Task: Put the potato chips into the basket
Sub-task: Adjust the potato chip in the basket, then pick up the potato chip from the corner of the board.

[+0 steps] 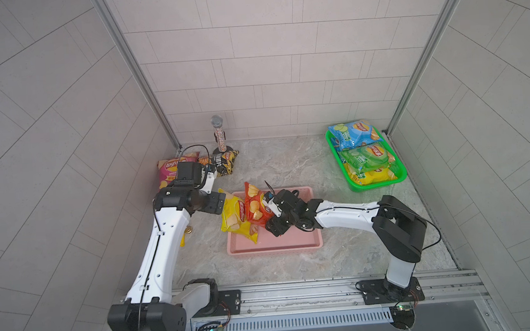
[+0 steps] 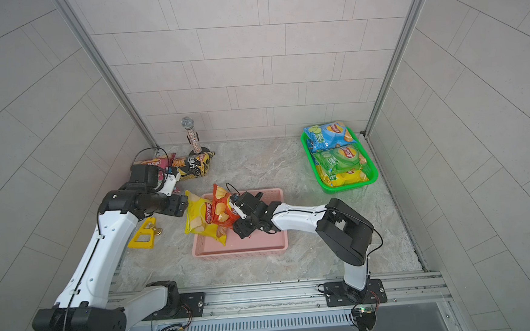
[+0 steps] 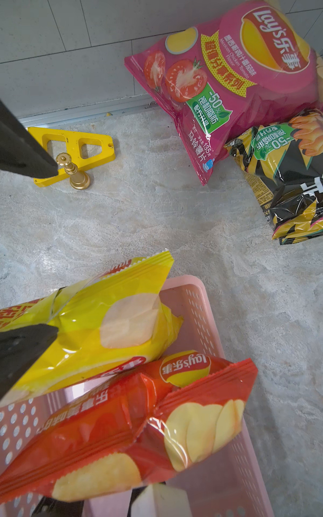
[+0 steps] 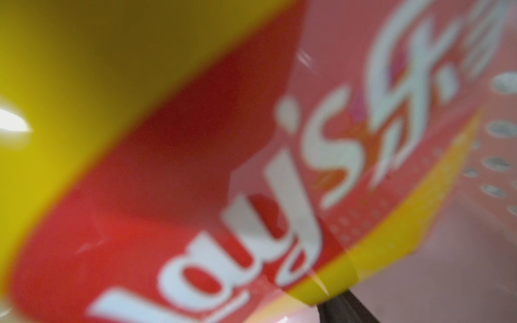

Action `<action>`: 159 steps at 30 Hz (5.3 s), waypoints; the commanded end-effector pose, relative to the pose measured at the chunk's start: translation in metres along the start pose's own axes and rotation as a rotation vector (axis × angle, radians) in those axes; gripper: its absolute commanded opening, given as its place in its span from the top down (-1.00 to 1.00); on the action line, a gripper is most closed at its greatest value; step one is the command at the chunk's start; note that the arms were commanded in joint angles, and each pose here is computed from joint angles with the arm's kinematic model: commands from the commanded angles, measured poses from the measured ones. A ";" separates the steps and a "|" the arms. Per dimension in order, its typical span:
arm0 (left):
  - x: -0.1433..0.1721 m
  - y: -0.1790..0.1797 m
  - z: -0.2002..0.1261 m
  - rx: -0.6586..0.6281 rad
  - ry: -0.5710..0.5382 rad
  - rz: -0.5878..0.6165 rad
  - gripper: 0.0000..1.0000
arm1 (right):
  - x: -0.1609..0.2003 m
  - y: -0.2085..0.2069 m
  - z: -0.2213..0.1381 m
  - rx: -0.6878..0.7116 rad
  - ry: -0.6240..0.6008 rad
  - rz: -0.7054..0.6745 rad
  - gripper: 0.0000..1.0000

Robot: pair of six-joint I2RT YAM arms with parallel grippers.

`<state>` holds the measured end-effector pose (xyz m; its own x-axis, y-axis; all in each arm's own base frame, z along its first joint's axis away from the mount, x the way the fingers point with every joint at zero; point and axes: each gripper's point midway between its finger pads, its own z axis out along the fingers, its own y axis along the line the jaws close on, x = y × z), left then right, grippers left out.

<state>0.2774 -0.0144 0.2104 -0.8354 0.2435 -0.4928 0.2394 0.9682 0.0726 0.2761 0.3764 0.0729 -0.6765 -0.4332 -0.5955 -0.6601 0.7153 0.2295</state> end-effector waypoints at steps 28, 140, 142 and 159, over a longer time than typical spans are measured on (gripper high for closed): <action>-0.036 0.017 -0.039 -0.057 -0.064 -0.008 -0.79 | -0.033 -0.014 -0.103 0.036 -0.196 0.064 -0.85; 0.042 0.289 0.169 -0.423 0.339 0.019 0.54 | -0.021 -0.062 -0.126 0.119 -0.232 0.198 -0.70; 0.043 0.288 0.168 -0.425 0.340 0.019 0.64 | -0.022 -0.061 -0.127 0.118 -0.233 0.198 -0.70; 0.021 0.278 0.111 -0.456 0.259 -0.009 1.00 | -0.024 -0.060 -0.132 0.116 -0.243 0.195 -0.70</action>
<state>0.3860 0.2554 0.0930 -0.9545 0.1998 -0.2215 0.0778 0.8836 0.4616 0.2876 0.2732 0.1565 -0.6990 -0.1653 -0.6958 -0.4711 0.8384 0.2740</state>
